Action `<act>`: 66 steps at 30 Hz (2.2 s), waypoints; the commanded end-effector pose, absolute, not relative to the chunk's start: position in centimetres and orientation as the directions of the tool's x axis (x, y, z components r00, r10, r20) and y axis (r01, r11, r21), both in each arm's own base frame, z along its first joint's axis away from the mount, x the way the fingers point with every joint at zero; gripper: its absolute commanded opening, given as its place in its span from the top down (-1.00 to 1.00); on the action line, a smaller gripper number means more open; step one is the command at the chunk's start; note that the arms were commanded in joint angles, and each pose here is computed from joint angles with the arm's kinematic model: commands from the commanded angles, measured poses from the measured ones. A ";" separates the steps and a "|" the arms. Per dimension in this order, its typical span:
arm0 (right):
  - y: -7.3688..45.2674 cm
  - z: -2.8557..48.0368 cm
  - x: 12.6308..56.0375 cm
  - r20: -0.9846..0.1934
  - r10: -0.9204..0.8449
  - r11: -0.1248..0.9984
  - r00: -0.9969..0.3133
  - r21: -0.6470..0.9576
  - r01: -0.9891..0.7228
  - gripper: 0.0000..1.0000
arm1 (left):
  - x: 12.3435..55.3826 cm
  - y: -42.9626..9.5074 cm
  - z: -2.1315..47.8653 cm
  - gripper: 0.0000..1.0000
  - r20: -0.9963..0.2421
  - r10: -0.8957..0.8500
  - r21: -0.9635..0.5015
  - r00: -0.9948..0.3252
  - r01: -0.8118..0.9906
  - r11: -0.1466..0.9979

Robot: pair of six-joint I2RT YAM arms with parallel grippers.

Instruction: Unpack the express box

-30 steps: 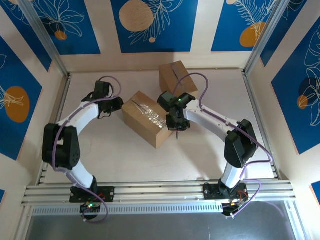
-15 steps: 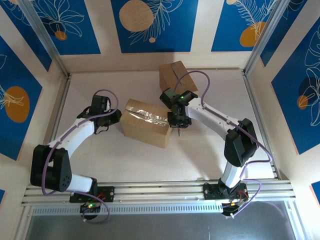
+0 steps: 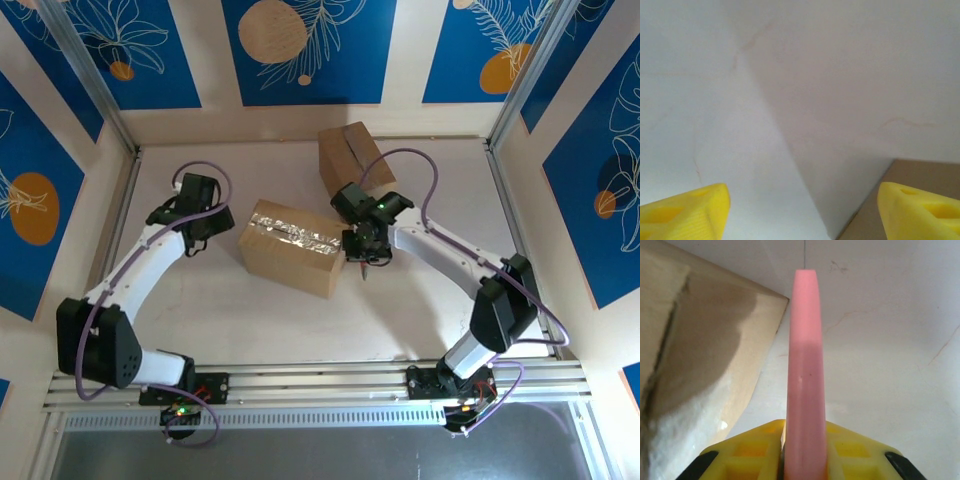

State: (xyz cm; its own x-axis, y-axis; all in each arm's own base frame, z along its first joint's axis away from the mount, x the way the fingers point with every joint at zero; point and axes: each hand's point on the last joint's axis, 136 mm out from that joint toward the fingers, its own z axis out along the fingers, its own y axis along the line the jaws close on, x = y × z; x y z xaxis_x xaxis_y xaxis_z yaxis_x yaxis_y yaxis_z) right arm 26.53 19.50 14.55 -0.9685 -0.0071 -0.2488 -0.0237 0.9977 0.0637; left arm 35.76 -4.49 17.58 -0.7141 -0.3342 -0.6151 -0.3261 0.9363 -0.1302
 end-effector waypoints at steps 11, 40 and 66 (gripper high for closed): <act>19.2 17.8 23.8 -0.300 0.001 0.955 -0.954 0.283 -0.088 1.00 | 36.6 -15.1 25.0 -0.87 -0.764 -0.114 -0.393 -0.635 0.318 0.863; 19.7 19.2 23.5 -0.313 -0.007 0.940 -0.950 0.322 -0.113 1.00 | 38.0 -17.9 15.7 -0.80 -0.786 -0.006 -0.251 -0.618 0.310 0.917; 21.9 22.2 17.9 -0.105 0.101 0.674 -0.989 0.739 -0.010 1.00 | 34.9 -15.8 10.3 -0.75 -0.647 -0.036 -0.236 -0.762 0.156 0.959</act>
State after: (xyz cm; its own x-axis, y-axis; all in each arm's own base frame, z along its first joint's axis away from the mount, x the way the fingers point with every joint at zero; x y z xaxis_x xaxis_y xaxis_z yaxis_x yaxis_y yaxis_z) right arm 18.51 20.81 21.14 -0.9820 0.1124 -0.1517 -0.0181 0.7439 0.6681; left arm 37.74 -17.67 16.08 -0.6161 -0.1002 -0.7813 0.2472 0.9172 -0.3126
